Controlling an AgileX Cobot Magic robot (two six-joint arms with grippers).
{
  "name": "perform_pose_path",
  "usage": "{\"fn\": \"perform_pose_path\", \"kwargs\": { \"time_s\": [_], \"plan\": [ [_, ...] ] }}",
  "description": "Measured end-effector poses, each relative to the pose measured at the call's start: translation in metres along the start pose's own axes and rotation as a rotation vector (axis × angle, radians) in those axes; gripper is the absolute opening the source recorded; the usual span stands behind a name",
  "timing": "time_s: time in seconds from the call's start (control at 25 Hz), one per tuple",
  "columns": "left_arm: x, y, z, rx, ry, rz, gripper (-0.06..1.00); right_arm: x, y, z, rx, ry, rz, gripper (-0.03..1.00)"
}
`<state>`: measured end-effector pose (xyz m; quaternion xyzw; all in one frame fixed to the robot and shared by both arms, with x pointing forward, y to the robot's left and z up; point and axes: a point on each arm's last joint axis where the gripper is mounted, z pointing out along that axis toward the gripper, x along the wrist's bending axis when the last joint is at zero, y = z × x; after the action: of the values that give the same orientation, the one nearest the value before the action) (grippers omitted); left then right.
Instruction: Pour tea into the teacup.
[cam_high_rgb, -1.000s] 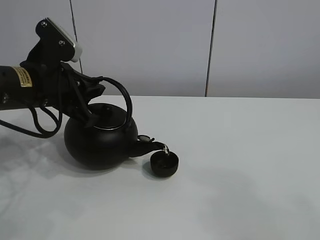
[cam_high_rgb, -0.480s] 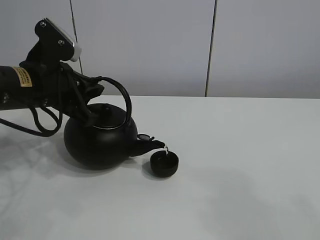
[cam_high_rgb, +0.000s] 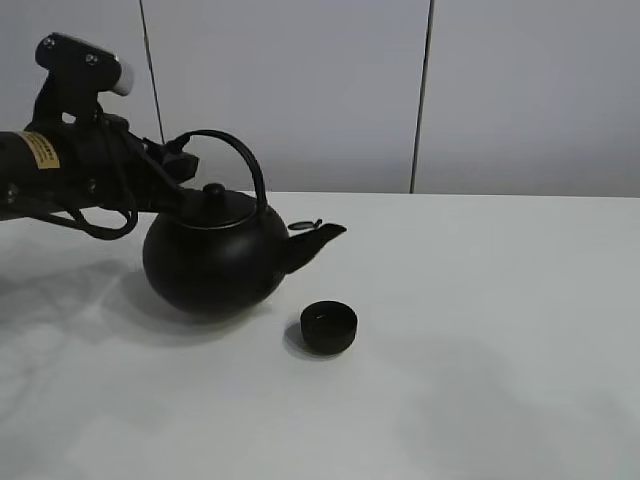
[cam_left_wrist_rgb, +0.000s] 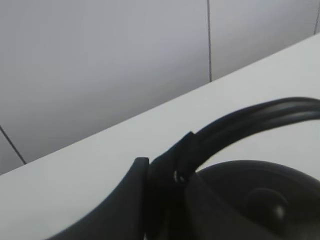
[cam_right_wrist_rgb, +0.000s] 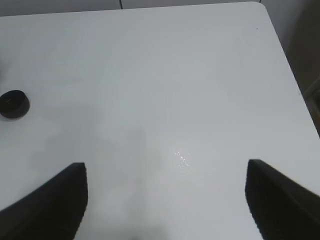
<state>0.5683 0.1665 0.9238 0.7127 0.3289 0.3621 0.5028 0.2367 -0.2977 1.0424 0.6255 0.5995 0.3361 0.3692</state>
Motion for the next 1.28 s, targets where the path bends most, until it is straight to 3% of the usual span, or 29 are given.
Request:
{"fn": "perform_pose_path", "kwargs": {
  "time_s": [0.2,0.36,0.52,0.92,1.28],
  "plan": [
    [0.006,-0.008,-0.014,-0.051,0.114,-0.103,0.11,0.000,0.000,0.000,0.000,0.000,0.000,0.59],
    [0.007,-0.025,-0.029,-0.005,0.158,-0.138,0.11,0.000,0.000,0.000,0.000,0.000,0.000,0.59],
    [0.004,-0.037,-0.039,0.046,0.169,-0.151,0.11,0.000,0.000,0.000,0.000,0.000,0.000,0.59],
    [0.001,-0.043,-0.051,0.039,0.170,-0.150,0.11,0.000,0.000,0.000,0.000,0.000,0.000,0.59],
    [-0.004,-0.036,-0.055,-0.027,0.118,-0.134,0.35,0.000,0.000,0.000,0.000,0.000,0.000,0.59]
  ]
}}
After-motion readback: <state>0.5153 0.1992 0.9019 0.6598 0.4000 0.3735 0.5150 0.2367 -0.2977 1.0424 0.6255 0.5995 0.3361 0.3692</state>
